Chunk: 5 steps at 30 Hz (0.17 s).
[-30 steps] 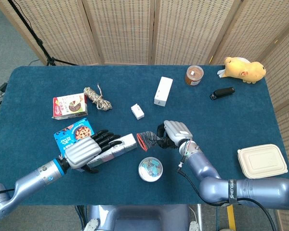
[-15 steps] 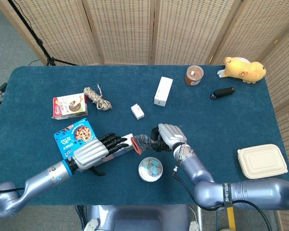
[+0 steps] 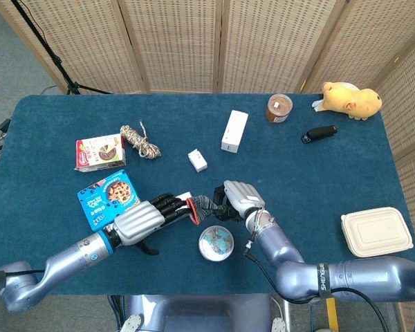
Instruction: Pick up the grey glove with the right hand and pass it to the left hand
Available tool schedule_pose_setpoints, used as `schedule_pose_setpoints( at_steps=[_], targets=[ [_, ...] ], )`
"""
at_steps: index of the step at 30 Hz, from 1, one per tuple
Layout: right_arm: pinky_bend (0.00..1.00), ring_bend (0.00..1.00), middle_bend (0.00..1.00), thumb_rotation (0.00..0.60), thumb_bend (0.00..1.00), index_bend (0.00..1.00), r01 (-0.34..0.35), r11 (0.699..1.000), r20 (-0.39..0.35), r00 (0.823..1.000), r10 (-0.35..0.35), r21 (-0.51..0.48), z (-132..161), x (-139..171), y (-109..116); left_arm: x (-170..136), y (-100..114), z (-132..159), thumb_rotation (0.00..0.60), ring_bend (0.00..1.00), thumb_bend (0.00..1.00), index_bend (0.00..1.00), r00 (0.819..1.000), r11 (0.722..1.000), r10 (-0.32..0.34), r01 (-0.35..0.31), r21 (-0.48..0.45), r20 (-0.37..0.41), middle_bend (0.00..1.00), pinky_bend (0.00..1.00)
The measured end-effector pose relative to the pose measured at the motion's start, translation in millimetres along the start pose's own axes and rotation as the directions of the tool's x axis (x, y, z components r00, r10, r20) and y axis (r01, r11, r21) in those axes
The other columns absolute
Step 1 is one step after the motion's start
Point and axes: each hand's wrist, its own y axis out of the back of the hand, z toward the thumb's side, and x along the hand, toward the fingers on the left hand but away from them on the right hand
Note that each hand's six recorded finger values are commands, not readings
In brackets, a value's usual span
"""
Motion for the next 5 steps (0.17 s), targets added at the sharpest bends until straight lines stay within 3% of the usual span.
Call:
schedule_pose_setpoints(
  at_steps=[5],
  targets=[
    [0.61, 0.49, 0.50, 0.600, 0.66, 0.59, -0.002, 1.000, 0.001, 1.000, 0.002, 0.004, -0.5, 0.1, -0.6, 1.3, -0.7, 1.8, 0.600, 0.00, 0.00, 0.03, 1.000, 1.000, -0.014, 0.014, 0.016, -0.008, 0.00, 0.00]
  ],
)
